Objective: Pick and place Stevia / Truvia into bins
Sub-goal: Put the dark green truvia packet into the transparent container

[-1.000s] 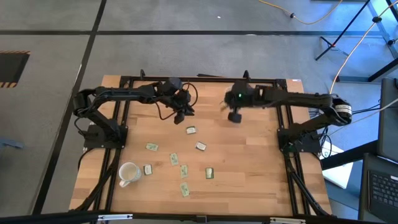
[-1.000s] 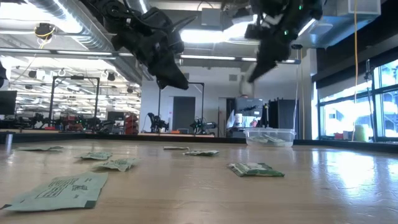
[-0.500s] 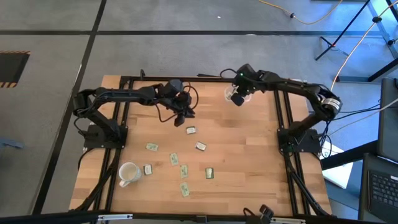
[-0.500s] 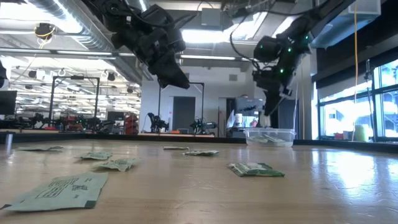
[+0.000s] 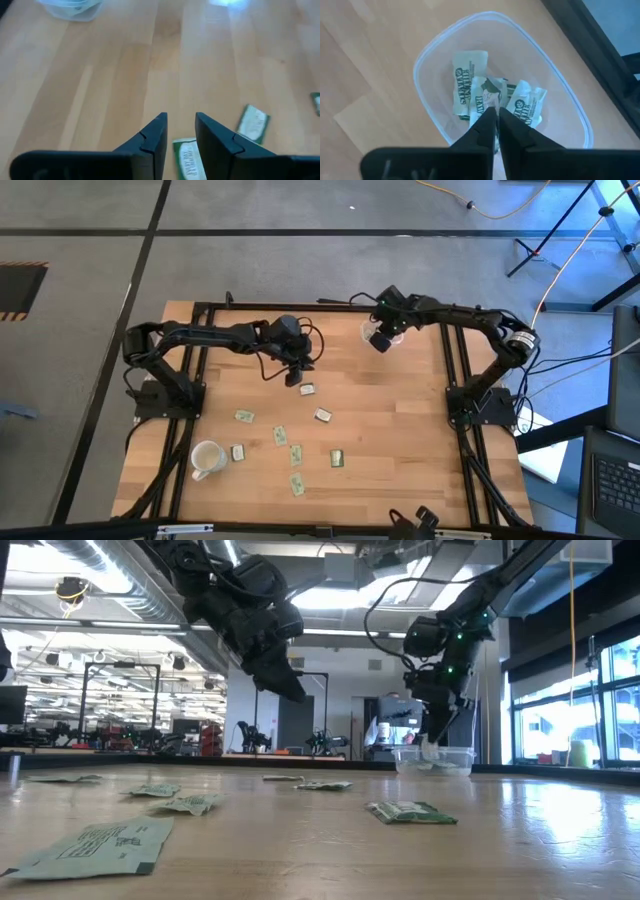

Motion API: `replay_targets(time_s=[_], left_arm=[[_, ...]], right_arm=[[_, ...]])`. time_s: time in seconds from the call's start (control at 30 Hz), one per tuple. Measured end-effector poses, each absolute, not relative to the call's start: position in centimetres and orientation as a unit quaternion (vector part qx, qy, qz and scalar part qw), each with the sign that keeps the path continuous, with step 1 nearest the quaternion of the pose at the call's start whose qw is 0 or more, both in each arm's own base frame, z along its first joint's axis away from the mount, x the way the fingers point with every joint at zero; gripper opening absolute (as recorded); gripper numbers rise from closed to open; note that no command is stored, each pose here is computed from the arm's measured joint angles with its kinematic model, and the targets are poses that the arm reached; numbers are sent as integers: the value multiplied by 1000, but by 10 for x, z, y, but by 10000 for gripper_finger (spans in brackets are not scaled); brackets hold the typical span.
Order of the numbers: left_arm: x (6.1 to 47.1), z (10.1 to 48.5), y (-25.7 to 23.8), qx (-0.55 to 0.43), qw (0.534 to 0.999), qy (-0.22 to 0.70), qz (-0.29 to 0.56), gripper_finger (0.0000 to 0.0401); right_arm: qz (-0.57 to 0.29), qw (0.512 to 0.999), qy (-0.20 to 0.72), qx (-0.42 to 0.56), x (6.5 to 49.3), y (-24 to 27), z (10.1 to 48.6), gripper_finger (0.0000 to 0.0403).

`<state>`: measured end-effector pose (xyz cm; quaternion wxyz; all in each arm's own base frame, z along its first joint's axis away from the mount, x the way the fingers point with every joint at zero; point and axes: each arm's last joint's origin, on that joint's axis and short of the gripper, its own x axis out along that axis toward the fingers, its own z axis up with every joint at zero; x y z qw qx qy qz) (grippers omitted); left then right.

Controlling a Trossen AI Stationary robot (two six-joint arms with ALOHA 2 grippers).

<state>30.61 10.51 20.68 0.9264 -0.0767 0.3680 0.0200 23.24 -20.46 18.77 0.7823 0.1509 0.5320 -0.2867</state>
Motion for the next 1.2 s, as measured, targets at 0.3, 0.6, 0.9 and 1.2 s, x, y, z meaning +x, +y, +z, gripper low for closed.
replay_targets(time_s=[0.3,0.6,0.9,1.2], left_arm=[[316,189,102,-67,919,388,22,95],[321,175,99,-45,911,409,28,95],[324,171,73,25,899,437,-28,87],[330,153,62,40,881,472,12,86]], right_arm=[[-336,766,523,162,232,-207,190,105],[-373,752,527,136,226,-208,196,118],[-380,767,500,130,224,-206,211,118],[-380,767,499,132,224,-205,211,117]])
